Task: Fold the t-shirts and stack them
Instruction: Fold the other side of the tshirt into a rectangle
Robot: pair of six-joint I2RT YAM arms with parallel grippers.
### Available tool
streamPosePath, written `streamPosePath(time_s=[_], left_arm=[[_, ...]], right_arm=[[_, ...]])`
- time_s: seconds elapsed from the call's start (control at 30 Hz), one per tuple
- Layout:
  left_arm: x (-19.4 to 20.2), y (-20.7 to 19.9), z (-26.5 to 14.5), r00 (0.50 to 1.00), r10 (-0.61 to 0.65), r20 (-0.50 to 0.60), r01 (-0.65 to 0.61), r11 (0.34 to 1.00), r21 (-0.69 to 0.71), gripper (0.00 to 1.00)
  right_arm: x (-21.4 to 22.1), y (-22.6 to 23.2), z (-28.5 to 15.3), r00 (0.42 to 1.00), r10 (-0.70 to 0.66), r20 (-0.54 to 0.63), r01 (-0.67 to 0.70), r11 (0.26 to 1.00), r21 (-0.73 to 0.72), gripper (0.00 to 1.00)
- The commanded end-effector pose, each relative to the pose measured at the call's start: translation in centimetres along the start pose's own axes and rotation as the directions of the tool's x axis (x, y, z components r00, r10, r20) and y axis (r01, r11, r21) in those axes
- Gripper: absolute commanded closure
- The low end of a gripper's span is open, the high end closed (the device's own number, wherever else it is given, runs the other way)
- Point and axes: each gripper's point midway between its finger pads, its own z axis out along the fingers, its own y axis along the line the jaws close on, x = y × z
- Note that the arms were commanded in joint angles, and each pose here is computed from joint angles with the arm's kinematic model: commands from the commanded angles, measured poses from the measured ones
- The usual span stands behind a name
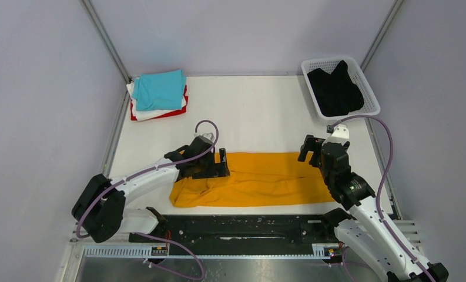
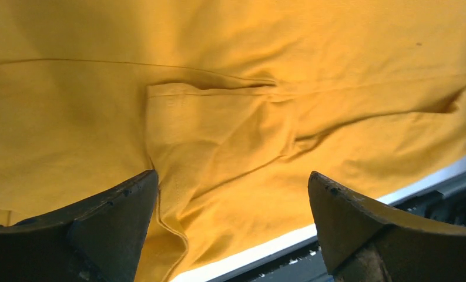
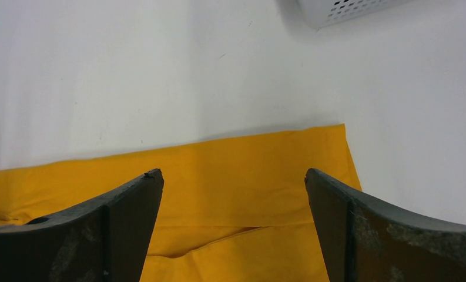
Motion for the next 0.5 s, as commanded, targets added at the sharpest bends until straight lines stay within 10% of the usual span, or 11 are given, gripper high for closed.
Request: streamPosePath(time_s=[0.0,0.47], left_arm=[[0.1,-1.5,-0.9,0.999,0.021,0.032,-0.023,0.998,0.058,0.01],[4.4,-4.1,-0.2,0.99,0.121,-0.071,-0.105,0.975,0.197,0.01]], right_arm=[[-0.2,-0.7,0.2,1.0,-0.021,0.015,0.02,0.999,0.042,0.01],[0.0,-0.9,0.1,0.999,-0.034,0.015,0.033,0.999,0.042,0.01]])
